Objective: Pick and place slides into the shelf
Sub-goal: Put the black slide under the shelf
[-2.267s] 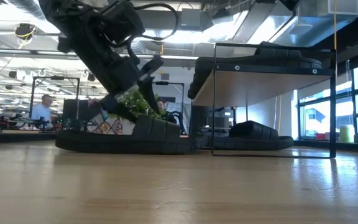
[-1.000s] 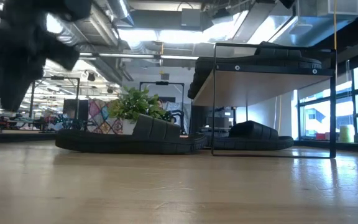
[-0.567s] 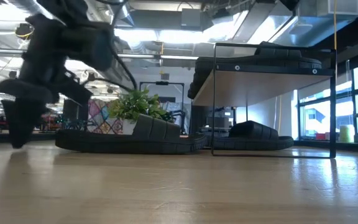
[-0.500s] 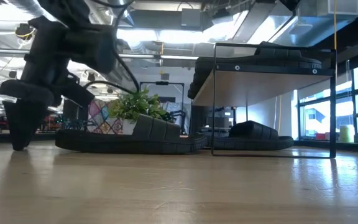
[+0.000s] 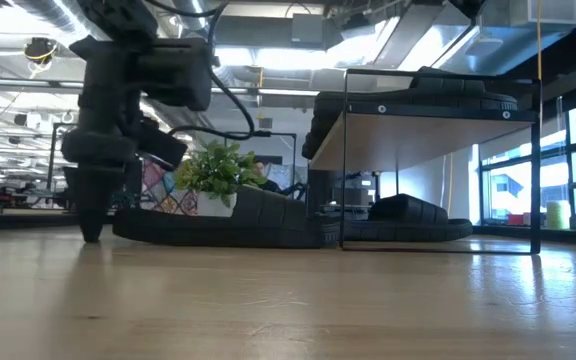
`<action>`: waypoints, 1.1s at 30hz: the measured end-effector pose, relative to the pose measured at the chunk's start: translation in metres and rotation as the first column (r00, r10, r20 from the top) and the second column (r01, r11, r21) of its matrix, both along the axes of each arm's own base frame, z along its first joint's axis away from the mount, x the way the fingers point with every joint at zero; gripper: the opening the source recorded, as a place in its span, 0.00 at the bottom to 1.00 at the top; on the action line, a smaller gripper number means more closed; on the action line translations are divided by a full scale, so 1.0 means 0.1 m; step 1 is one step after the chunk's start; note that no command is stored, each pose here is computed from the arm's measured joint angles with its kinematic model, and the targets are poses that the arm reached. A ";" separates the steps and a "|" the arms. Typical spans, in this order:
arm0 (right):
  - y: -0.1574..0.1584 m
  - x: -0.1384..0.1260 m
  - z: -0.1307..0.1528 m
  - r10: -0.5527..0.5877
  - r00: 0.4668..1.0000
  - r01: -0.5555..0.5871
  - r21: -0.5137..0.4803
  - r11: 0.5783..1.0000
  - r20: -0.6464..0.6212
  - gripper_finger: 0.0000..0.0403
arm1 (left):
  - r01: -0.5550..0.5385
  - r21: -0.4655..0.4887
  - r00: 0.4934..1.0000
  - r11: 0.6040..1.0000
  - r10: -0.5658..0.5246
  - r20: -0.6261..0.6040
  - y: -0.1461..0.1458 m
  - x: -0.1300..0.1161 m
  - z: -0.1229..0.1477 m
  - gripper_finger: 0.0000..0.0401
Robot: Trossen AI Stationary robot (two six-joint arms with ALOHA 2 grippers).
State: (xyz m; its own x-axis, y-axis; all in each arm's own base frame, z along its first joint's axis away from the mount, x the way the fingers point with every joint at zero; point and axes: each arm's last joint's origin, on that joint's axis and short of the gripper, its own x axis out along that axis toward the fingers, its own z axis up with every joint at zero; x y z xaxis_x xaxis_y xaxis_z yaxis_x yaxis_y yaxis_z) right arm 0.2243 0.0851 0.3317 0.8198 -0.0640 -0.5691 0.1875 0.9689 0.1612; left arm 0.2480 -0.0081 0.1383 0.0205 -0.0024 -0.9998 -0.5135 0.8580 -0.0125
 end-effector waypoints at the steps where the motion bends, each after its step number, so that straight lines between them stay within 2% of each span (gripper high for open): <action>1: 0.00 0.00 0.00 0.000 1.000 0.000 0.000 1.000 0.000 0.41 | -0.002 -0.001 1.000 1.000 0.002 0.010 0.01 0.01 0.00 0.49; 22: 0.00 0.00 -0.01 0.000 1.000 0.000 -0.004 1.000 -0.009 0.41 | -0.002 0.012 0.996 1.000 0.001 0.088 0.07 0.09 0.00 0.49; 33: 0.00 -0.01 -0.01 0.003 1.000 -0.003 -0.002 1.000 -0.010 0.41 | 0.057 0.009 0.990 0.998 -0.058 0.131 0.07 0.13 0.01 0.49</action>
